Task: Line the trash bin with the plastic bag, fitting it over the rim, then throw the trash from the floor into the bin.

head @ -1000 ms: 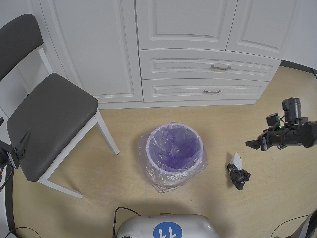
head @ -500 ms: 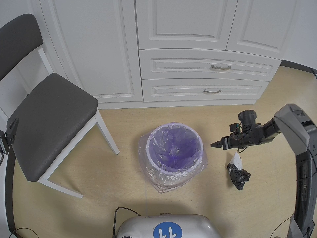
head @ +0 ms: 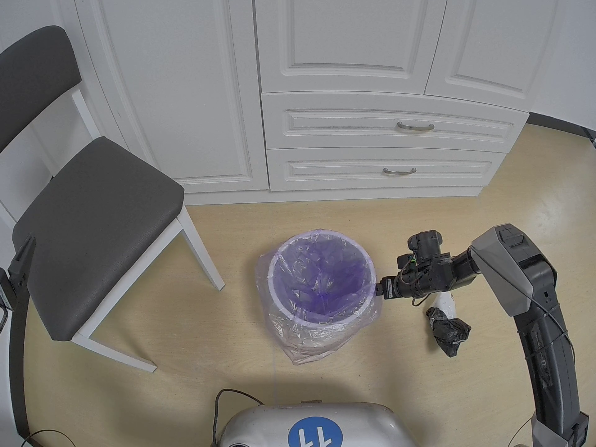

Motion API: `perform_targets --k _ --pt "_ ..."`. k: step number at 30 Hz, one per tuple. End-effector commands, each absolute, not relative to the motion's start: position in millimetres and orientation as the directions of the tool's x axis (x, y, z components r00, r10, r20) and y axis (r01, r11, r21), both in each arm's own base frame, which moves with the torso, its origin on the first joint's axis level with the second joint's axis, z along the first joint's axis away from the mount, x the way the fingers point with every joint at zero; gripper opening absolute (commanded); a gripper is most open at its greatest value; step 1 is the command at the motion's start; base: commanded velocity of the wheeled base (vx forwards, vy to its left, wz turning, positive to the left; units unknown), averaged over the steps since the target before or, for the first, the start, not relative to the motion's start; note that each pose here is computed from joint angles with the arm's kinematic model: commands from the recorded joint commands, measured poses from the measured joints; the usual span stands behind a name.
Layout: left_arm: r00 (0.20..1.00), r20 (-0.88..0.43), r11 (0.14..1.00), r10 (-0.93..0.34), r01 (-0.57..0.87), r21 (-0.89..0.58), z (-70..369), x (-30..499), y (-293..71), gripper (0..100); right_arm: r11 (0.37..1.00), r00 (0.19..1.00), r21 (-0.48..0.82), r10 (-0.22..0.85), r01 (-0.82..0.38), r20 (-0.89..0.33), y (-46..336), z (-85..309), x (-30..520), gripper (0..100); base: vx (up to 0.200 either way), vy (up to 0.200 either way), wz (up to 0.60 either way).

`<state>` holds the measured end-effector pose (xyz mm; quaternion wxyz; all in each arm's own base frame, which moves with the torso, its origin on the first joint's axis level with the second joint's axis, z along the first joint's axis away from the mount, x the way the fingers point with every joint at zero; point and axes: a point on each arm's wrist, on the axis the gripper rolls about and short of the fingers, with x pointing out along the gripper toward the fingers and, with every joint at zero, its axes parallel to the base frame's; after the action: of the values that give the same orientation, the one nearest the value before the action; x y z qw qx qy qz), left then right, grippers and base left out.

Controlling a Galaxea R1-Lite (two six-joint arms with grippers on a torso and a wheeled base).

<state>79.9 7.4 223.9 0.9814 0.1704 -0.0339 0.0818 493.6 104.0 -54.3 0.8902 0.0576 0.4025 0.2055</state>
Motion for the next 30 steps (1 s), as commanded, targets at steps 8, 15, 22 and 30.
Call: perform_targets --k 8,15,22,30 --pt "0.993 0.11 0.943 0.049 -0.083 0.324 230 82 -1 100 0.95 0.602 0.164 0.295 -0.264 -0.742 111 -121 513 100 0.0 0.0 0.0" --pt "0.997 0.079 0.946 0.014 -0.039 0.321 226 88 -4 100 0.945 0.686 0.197 0.325 -0.26 -0.651 117 -128 519 100 0.0 0.0 0.0" --pt "0.999 0.038 0.944 -0.035 0.021 0.328 221 95 -9 100 0.936 0.758 0.295 0.333 -0.192 -0.561 114 -76 529 100 0.0 0.0 0.0" --pt "0.87 -0.321 0.874 -0.375 0.447 0.19 166 144 -60 100 0.798 0.556 0.548 0.583 -0.252 -0.593 67 -30 477 100 0.0 0.0 0.0"
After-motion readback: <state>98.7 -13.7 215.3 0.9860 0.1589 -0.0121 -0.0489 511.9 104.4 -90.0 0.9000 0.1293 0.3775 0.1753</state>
